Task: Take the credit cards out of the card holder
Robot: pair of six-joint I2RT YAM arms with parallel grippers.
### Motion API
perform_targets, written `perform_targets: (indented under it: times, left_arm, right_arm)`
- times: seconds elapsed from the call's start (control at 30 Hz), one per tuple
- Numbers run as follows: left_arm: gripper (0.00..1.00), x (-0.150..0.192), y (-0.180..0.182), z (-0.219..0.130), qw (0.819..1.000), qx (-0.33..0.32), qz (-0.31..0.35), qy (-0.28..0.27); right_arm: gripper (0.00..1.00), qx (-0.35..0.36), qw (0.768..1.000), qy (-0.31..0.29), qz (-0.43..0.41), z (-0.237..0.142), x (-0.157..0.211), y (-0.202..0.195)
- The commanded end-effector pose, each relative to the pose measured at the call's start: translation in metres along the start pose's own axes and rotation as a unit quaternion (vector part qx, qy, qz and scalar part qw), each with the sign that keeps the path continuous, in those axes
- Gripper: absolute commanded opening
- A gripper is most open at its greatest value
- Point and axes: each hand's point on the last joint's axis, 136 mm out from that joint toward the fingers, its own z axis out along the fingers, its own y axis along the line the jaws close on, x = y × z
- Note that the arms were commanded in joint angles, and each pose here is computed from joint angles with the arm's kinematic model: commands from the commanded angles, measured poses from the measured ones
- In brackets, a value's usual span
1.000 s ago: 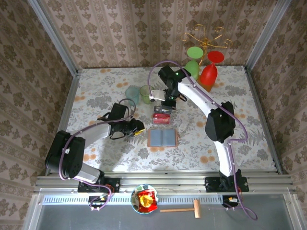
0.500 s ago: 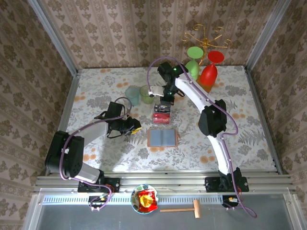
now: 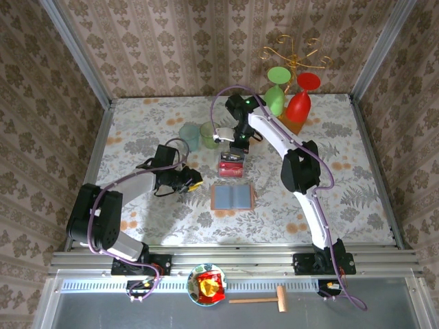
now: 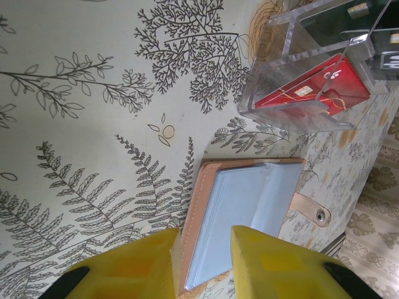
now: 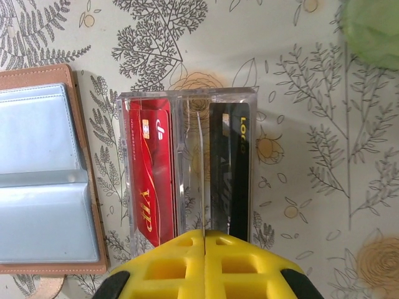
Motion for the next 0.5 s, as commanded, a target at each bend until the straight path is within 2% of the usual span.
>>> perform_targets:
  times: [0.0, 0.07, 0.1, 0.33, 0.47]
  left_arm:
    - [0.27, 0.004, 0.001, -0.003, 1.0, 0.006, 0.005, 0.003]
    - [0.27, 0.005, 0.001, -0.004, 1.0, 0.007, 0.004, 0.002]
    - [0.27, 0.006, 0.002, -0.005, 1.0, 0.007, 0.004, 0.002]
    - [0.27, 0.005, -0.001, -0.012, 1.0, 0.003, 0.02, -0.004]
    - [0.31, 0.002, -0.004, -0.019, 0.999, -0.001, 0.046, -0.01]
  right_arm:
    - [0.07, -0.021, 1.0, -0.002, 0.008, 0.001, 0.001, 0.008]
    - [0.22, -0.012, 1.0, -0.001, 0.013, 0.001, 0.001, 0.005]
    - [0.25, -0.007, 1.0, -0.001, 0.016, -0.001, 0.002, 0.004]
    - [0.32, 0.071, 0.996, -0.022, 0.051, -0.033, -0.004, -0.009]
    - [0.39, 0.123, 0.99, -0.028, 0.066, -0.044, 0.004, -0.007]
